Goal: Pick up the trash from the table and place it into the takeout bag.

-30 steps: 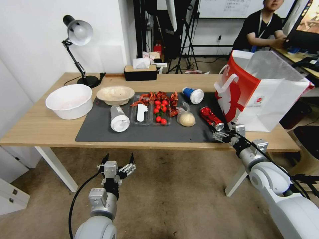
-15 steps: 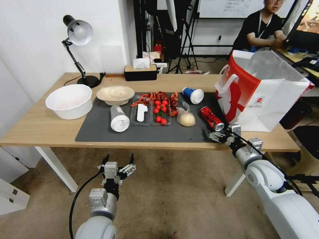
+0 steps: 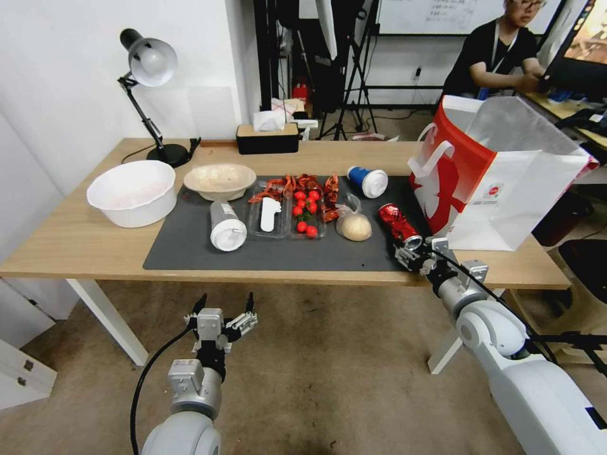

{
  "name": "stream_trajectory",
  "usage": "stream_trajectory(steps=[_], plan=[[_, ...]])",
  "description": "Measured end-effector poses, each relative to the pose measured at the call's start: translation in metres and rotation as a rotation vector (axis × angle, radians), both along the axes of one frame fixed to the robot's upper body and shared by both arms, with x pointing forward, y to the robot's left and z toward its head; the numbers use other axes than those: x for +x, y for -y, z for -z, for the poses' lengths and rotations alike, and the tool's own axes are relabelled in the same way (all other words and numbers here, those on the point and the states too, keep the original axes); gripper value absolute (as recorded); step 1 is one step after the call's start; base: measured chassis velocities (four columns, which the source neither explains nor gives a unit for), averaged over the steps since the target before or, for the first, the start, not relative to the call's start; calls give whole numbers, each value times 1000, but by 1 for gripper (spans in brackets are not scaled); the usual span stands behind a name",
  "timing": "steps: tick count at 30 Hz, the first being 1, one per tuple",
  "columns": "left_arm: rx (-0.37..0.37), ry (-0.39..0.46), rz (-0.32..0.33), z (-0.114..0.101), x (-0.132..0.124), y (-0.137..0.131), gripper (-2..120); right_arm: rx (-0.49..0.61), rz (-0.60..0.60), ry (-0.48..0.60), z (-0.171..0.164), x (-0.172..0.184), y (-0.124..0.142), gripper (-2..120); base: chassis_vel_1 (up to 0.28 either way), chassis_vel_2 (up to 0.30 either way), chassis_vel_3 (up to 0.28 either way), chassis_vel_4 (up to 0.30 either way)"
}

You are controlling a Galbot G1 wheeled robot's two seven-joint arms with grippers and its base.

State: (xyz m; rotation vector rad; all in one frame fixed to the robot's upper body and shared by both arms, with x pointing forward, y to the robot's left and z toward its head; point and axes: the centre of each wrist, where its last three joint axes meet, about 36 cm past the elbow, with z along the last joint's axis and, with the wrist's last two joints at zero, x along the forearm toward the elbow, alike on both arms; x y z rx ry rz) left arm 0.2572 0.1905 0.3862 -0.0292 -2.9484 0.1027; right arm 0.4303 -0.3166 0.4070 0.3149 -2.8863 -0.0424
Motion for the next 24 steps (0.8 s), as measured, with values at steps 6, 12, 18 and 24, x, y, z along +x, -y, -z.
stream_trajectory(steps=[6,12,18,24], plan=[[-1,0,-1,0,0,0,100,2,1,-3,1,-1,0,51,0,0,0,0],[-1,0,-1,1,0,1,100,4,7,-5,2,-3,2,51,0,0,0,0],[-5,6,-2,0,0,1,100,14,-12,88,-9,-14,1,51,0,0,0,0],[-1,11,-9,-2,0,-2,100,68,-101,318,-91,-31,-9,51,0,0,0,0]])
